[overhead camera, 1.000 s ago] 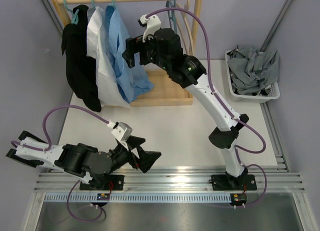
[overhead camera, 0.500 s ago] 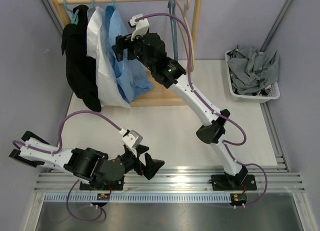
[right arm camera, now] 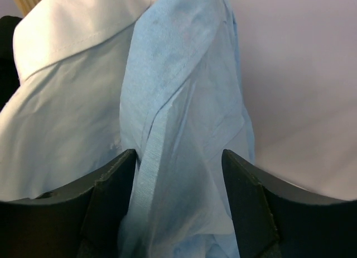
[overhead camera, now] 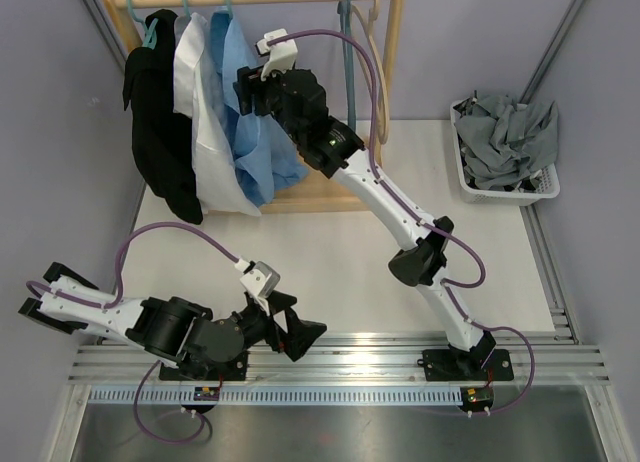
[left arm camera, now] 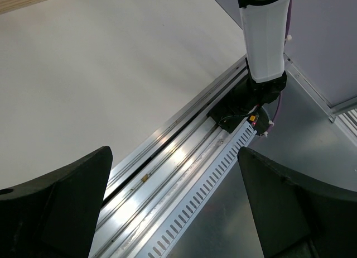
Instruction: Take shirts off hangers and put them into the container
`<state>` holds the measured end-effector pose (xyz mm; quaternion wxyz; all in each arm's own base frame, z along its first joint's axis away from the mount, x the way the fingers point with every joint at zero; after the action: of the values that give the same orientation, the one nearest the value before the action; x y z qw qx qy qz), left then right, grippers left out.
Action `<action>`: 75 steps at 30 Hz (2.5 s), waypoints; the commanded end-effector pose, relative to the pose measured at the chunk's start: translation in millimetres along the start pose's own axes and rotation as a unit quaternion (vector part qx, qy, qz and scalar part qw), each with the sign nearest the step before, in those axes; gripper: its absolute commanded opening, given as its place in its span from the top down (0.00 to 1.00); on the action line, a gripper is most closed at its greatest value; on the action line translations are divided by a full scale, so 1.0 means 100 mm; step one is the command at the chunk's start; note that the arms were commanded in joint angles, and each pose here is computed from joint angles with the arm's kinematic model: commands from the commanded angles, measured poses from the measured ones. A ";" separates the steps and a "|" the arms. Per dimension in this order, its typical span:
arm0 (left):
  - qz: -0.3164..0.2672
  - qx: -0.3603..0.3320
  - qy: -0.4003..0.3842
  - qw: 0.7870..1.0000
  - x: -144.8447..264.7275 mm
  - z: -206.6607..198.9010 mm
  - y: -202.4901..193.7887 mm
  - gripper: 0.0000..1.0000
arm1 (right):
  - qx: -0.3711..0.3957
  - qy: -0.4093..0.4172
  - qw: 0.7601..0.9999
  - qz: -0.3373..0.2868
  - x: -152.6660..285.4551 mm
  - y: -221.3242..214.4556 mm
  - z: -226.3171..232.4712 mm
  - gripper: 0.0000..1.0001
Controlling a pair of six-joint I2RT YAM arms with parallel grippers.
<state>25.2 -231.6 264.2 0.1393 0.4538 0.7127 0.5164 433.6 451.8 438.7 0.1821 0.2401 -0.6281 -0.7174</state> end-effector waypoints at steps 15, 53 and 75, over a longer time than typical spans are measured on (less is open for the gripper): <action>-0.018 0.050 -0.018 0.998 -0.01 -0.12 0.07 0.01 | 0.021 -0.029 0.997 -0.075 0.30 0.80 -0.21 1.00; -0.025 0.054 -0.016 0.998 0.01 -0.08 0.05 0.01 | 0.046 -0.027 0.997 -0.049 0.52 0.95 -0.41 0.27; -0.027 0.068 -0.018 0.997 0.04 -0.04 0.04 0.01 | 0.073 -0.060 0.995 0.016 0.50 0.56 -0.42 1.00</action>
<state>19.9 -230.4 260.4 0.1355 0.4645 0.7272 0.4868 421.7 385.3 475.7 0.1454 0.1990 -0.6865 -0.6841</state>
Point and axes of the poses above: each gripper's point midway between its finger pads, its own x axis back along the fingers, its own z axis along the line the jaws close on, y = z × x, the point moved 3 cm from there along x, back along the fingers, and after that the axes turned 1 degree about x, right-handed, at the moved point
